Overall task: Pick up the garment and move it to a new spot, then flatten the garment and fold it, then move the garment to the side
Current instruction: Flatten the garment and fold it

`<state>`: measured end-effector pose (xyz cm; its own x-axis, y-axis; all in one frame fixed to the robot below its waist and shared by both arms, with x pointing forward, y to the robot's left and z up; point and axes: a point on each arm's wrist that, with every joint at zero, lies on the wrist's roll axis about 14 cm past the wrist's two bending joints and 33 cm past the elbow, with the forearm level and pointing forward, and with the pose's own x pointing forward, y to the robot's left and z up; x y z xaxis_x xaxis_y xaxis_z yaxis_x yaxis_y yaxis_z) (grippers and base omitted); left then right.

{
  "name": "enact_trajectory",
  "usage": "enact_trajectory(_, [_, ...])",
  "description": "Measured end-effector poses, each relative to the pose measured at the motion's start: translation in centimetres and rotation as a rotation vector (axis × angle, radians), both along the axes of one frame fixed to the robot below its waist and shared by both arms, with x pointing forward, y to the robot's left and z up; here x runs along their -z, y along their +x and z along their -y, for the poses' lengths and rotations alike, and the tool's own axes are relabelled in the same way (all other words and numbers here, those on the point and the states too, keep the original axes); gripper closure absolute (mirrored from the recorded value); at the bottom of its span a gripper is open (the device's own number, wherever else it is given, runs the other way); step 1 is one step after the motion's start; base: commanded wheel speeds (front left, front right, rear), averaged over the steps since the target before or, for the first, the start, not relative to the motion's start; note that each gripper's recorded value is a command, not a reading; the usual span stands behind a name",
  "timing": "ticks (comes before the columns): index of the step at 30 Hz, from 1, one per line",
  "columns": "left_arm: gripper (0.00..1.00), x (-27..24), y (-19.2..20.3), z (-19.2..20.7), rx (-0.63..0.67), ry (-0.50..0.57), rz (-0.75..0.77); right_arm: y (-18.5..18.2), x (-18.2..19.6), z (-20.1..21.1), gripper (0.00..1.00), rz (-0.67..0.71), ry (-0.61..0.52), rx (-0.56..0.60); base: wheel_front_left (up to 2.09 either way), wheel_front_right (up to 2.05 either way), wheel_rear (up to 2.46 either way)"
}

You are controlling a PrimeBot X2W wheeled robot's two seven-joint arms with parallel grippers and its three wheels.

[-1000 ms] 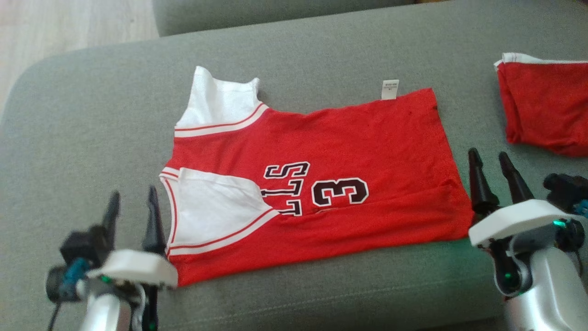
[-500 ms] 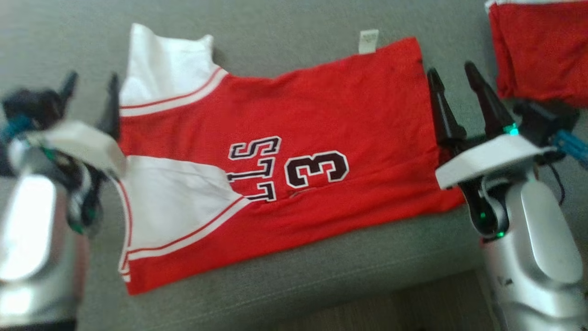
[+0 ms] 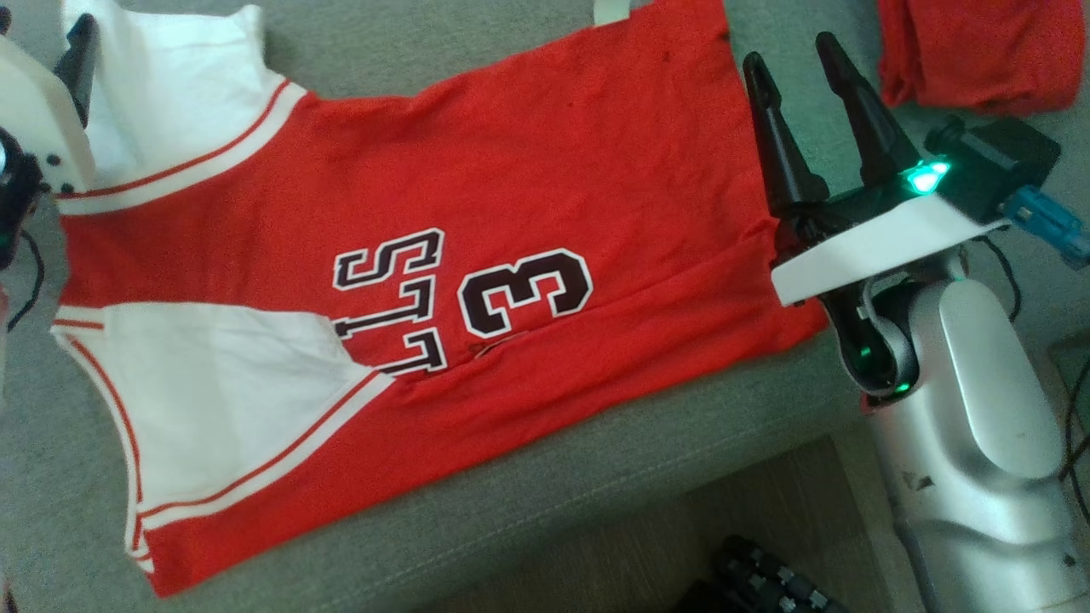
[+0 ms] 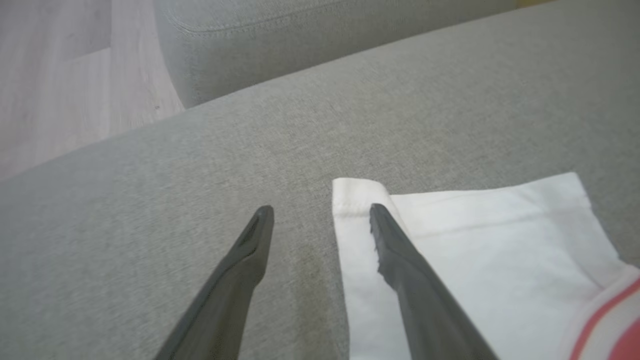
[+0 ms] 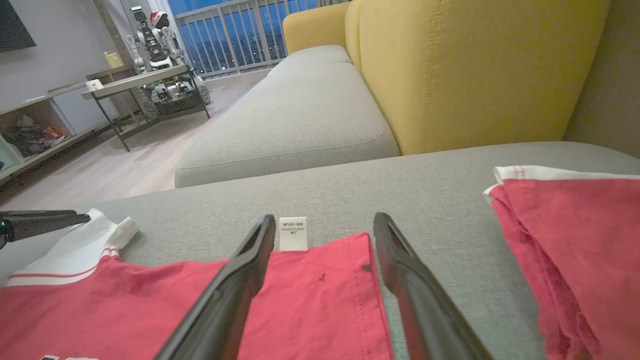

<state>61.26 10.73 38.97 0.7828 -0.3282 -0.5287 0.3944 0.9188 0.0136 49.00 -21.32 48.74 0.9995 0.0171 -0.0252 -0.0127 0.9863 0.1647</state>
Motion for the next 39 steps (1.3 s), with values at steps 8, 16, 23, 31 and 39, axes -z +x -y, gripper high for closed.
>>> enact_trajectory(8, [0.0,2.8,0.2,0.5,0.07,0.104,-0.092,-0.4,0.9,1.0,0.0,-0.015,-0.002,0.029,0.0,0.0,0.0])
enact_trajectory(16, [0.49,3.0,0.4,1.3,0.1,0.111,-0.105,-0.8,1.3,1.7,0.0,-0.026,-0.001,0.047,0.0,0.0,0.0])
enact_trajectory(23, [1.0,2.6,0.0,1.9,0.111,0.053,-0.095,-0.3,1.5,2.0,0.0,-0.029,0.005,0.06,0.0,0.0,0.0])
enact_trajectory(31, [1.0,-1.0,0.7,0.9,0.075,-0.032,0.088,2.0,1.6,1.1,0.0,-0.045,0.0,0.033,0.0,0.0,0.0])
enact_trajectory(39, [1.0,-5.6,-1.0,0.5,0.07,-0.108,0.296,6.2,3.8,-1.5,0.0,-0.217,-0.19,-0.11,0.0,0.0,0.0])
